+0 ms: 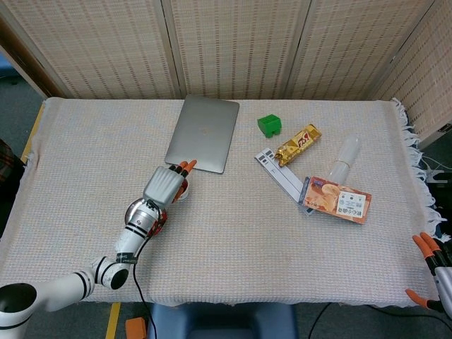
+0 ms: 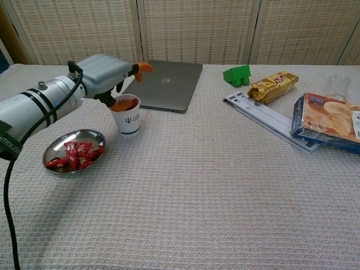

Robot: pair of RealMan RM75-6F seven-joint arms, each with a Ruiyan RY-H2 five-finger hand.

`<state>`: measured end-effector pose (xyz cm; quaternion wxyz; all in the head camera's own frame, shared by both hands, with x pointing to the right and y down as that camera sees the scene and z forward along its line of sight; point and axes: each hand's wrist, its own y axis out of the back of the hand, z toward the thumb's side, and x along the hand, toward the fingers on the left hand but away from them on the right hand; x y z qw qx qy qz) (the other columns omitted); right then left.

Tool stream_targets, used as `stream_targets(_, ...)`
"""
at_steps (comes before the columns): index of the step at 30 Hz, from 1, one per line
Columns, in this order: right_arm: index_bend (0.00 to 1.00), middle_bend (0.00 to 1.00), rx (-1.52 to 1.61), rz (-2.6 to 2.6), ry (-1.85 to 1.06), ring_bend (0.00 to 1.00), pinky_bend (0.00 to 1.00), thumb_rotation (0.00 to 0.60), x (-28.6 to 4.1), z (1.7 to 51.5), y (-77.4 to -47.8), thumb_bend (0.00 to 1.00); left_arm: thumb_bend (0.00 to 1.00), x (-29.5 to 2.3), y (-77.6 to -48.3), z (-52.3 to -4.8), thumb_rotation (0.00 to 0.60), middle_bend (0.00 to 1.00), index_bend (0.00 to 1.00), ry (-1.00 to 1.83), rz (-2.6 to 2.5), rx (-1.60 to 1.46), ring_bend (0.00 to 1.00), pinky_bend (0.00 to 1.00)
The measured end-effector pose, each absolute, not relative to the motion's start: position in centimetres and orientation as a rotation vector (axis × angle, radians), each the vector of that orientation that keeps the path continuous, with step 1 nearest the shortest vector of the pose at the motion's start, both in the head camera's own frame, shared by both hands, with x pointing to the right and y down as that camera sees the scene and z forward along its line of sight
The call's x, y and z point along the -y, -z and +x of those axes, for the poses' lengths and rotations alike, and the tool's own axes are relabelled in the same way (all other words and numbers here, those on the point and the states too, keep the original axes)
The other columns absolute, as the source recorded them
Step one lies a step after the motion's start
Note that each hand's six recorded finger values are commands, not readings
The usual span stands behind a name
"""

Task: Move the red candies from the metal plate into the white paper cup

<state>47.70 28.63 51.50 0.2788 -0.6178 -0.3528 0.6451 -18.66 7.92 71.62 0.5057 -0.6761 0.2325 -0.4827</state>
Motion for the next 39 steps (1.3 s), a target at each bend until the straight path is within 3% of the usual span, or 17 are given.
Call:
stream_targets(6,0.0,0.0,0.944,-1.663,-1.723,0.0,0.0,0.6,-28.6,47.6,-51.5,0.06,0.39,-8.5,-70.1,-18.6,0.6,0.17,0.05,1.118,-1.662,-0.602,0.42,1.0)
stream_targets(12,0.0,0.0,0.934,-1.681,-1.702,0.0,0.0,0.6,-28.9,47.1,-51.3,0.06,0.39,-11.0,-67.2,-20.2,0.6,0.18,0.06,1.076,-1.749,-0.666,0.51,1.0)
stream_targets(17,0.0,0.0,0.929,-1.696,-1.671,0.0,0.0,0.6,-29.1,46.7,-50.9,0.06,0.39,-15.5,-66.3,-25.0,0.6,0.22,0.13,1.141,-1.784,-0.673,0.6,1.0)
stream_targets(22,0.0,0.0,0.911,-1.717,-1.647,0.0,0.0,0.6,-29.5,46.2,-50.7,0.06,0.39,-19.9,-67.0,-28.5,0.6,0.23,0.14,1.231,-1.803,-0.611,0.61,1.0)
stream_targets(25,0.0,0.0,0.903,-1.726,-1.636,0.0,0.0,0.6,-29.6,45.9,-50.7,0.06,0.39,-20.9,-67.9,-29.1,0.6,0.22,0.13,1.264,-1.806,-0.572,0.62,1.0)
stream_targets(39,0.0,0.0,0.91,-1.726,-1.634,0.0,0.0,0.6,-29.7,46.1,-50.4,0.06,0.39,-20.4,-71.7,-28.1,0.6,0.24,0.19,1.303,-1.736,-0.492,0.63,1.0)
